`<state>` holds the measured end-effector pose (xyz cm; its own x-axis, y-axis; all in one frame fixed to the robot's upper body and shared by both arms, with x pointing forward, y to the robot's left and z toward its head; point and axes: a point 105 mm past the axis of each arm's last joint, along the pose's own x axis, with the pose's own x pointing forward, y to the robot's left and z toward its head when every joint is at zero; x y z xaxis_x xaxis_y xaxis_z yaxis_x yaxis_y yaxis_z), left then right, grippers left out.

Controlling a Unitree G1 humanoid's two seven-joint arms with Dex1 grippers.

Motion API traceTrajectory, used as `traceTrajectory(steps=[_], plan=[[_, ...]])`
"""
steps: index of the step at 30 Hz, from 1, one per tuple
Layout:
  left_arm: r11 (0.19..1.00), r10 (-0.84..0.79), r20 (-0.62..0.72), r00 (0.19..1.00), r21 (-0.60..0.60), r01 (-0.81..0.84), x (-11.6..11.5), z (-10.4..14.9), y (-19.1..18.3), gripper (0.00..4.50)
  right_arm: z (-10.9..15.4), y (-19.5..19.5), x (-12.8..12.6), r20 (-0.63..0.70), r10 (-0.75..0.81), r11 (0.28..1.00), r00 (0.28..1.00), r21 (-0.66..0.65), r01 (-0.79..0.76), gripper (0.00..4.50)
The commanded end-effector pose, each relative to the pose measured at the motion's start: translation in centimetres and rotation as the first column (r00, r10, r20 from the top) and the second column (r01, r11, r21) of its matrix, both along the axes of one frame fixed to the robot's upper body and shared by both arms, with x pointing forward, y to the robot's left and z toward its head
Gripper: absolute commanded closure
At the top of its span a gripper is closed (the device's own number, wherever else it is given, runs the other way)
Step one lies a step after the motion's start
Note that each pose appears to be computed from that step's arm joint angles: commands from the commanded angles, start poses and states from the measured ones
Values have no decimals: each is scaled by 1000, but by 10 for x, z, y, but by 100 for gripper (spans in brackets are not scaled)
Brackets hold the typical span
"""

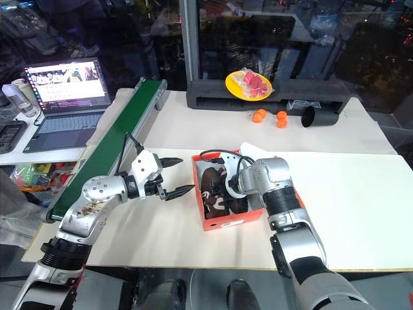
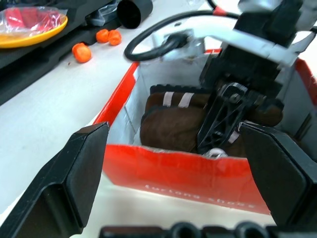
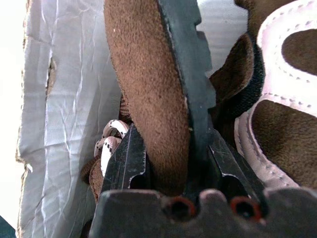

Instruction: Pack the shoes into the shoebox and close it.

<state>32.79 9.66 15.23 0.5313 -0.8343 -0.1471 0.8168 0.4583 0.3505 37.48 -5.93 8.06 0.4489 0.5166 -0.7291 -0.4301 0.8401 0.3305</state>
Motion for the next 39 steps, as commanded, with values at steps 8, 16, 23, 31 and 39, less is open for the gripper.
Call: traceTrajectory(steps=[8, 16, 23, 31, 39], plan=[[1000, -18, 27, 999, 14, 18, -3, 5, -2, 0, 74, -11, 28, 213, -152, 981, 965, 152, 121, 49], [1000, -17, 14, 1000, 16, 17, -2, 3, -2, 0, 147, -44, -16, 380, -231, 934, 896, 344, 96, 49], [998, -56, 5, 998, 14, 56, -4, 3, -7, 0, 120, -127, -64, 487, -282, 959, 827, 161, 233, 256], [996, -88, -8, 996, 17, 88, -3, 1, -13, 0, 75, -158, -131, 337, -111, 982, 935, -108, 155, 438], [995, -96, -6, 995, 18, 96, 0, 3, -15, 0, 19, -163, -111, 160, -654, 756, 739, 164, 633, 438]])
